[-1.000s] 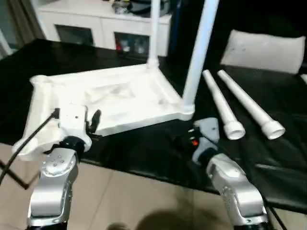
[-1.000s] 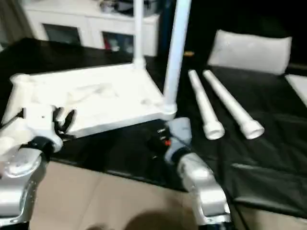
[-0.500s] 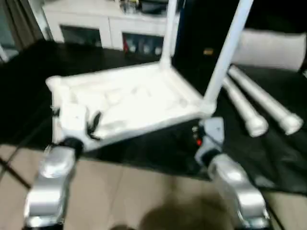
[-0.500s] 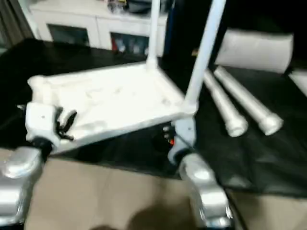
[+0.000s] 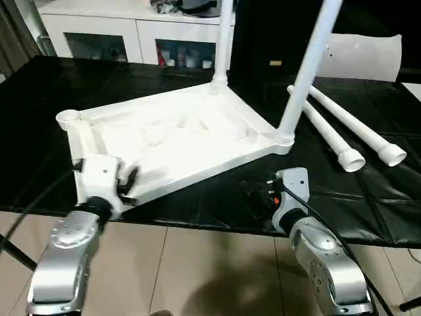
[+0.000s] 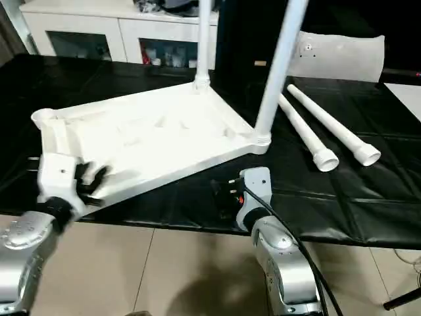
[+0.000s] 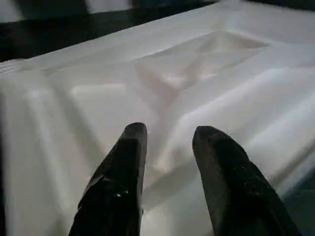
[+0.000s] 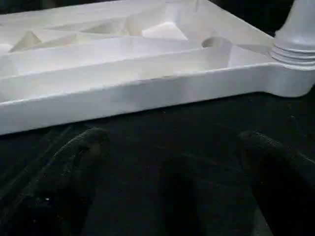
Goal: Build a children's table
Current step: Move to table, then rotate table base
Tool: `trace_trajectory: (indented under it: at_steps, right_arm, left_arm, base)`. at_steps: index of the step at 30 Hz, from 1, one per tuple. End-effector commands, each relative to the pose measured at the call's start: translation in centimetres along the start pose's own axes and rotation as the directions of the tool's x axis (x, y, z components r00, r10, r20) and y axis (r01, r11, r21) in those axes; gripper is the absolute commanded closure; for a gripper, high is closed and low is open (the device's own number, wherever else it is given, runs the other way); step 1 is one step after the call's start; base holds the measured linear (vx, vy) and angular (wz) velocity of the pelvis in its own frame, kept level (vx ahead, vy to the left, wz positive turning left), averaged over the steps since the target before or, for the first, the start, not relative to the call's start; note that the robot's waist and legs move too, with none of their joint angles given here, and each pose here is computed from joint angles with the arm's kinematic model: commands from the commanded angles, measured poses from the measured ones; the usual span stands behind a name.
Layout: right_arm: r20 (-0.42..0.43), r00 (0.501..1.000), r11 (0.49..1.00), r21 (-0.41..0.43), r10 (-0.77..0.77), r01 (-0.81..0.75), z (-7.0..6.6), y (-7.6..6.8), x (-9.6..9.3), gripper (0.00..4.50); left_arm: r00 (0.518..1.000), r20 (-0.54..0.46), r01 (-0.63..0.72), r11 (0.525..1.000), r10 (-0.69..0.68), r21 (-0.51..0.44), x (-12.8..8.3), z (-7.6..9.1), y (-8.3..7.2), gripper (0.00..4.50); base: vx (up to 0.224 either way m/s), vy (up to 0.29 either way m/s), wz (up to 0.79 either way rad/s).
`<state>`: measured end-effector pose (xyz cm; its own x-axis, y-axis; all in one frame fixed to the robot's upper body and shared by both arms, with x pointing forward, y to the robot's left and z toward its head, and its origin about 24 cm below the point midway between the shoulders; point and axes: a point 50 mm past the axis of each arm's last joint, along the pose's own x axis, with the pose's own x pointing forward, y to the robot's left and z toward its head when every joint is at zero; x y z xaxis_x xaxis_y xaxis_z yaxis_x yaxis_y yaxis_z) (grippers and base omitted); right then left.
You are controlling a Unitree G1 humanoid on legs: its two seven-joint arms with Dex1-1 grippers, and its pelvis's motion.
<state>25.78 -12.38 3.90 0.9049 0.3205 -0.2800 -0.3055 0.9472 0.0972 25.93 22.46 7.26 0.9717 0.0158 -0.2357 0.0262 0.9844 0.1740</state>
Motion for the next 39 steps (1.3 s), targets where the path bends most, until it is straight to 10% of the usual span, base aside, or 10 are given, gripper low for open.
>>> trace_trajectory:
  at_steps: [1, 9, 24, 39]
  right_arm:
    - [0.004, 1.000, 0.999, -0.031, 0.021, -0.021, 0.6, 0.0, 0.1, 0.00]
    - [-0.056, 0.992, 0.980, -0.157, 0.112, -0.120, 0.8, 0.5, 0.6, 0.00]
    - [-0.180, 0.975, 0.955, -0.239, 0.134, -0.175, 0.7, 0.8, 2.3, 0.00]
    - [-0.216, 0.974, 0.962, -0.244, 0.070, -0.124, 1.4, -0.3, 7.4, 0.00]
  left_arm:
    - [0.991, -0.021, -0.131, 0.991, 0.132, 0.034, 0.1, 0.3, 2.6, 2.56]
    - [0.972, -0.115, -0.176, 0.957, 0.206, 0.231, 1.2, 0.0, 6.3, 2.05]
    - [0.965, -0.262, 0.089, 0.890, 0.035, 0.448, 4.0, -0.1, 7.0, 2.05]
    - [0.730, -0.578, 0.620, 0.710, -0.365, 0.335, 3.4, 0.0, 4.6, 2.05]
  base:
    - [-0.009, -0.062, -0.01]
    - [0.000, 0.000, 0.00]
    - [0.000, 0.000, 0.00]
    - [0.000, 0.000, 0.00]
